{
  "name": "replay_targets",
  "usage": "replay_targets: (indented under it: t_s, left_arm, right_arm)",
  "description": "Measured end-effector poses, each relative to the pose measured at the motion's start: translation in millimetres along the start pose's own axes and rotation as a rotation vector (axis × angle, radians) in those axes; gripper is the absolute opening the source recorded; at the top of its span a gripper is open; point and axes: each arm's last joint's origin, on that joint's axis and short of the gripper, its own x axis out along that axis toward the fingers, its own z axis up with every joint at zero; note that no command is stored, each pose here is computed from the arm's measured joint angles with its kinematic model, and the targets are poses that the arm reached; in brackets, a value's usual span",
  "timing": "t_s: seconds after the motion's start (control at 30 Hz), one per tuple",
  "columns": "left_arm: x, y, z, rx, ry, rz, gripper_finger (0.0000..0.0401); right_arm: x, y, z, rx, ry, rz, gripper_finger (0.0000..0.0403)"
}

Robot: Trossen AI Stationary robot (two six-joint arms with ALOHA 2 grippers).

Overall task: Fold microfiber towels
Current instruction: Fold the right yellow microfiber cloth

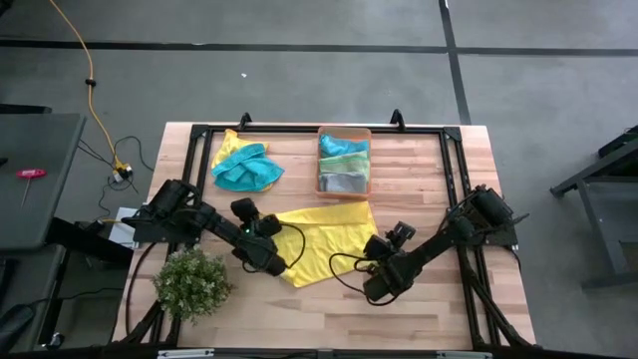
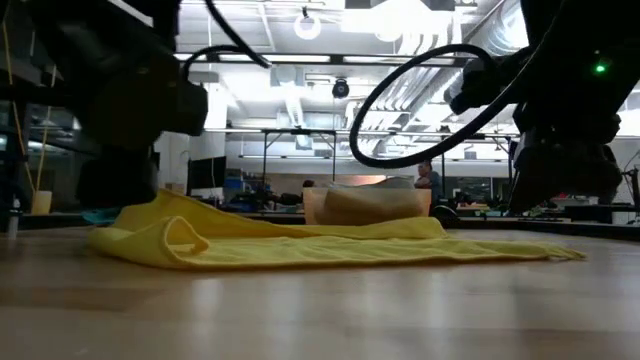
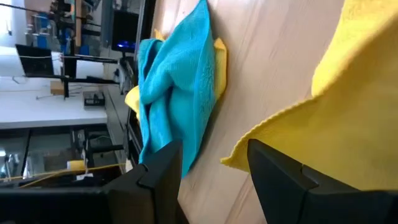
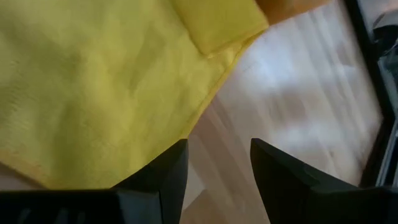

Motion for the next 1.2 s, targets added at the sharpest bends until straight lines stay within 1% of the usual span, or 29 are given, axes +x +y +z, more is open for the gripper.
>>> replay_targets:
  t_s: [0.13, 0.23, 0.37, 0.53, 0.8, 1.03, 1.2]
  left_arm:
    - [5.8, 1.7, 4.8, 0.009, 0.013, -0.001, 0.0172]
    - [8.2, 3.0, 6.6, 0.005, 0.014, 0.006, 0.0172]
    - [8.7, 3.3, 7.0, 0.027, 0.015, 0.007, 0.0172]
    - [8.6, 3.9, 6.7, 0.034, 0.015, 0.012, 0.0172]
    - [8.5, 6.4, 7.1, 0.051, -0.025, 0.054, 0.0172]
    - [9.9, 8.4, 10.3, 0.048, -0.093, 0.099, 0.0172]
    - [14.5, 14.2, 14.1, 0.068, -0.168, 0.182, 0.0172]
  right_arm:
    - [5.7, 10.1, -0.4, 0.057, -0.035, 0.085, 0.0167]
    - [15.3, 19.8, -3.6, 0.047, -0.035, 0.187, 0.0167]
    - [24.6, 22.3, -7.3, 0.069, -0.033, 0.248, 0.0167]
    - [25.7, 20.6, -13.5, 0.071, 0.039, 0.248, 0.0167]
    - [6.1, 21.8, -24.2, -0.017, 0.17, 0.255, 0.0167]
    - [-3.6, 25.2, -35.0, -0.01, 0.186, 0.265, 0.0167]
    - [-7.6, 27.0, -41.0, -0.019, 0.205, 0.278, 0.0167]
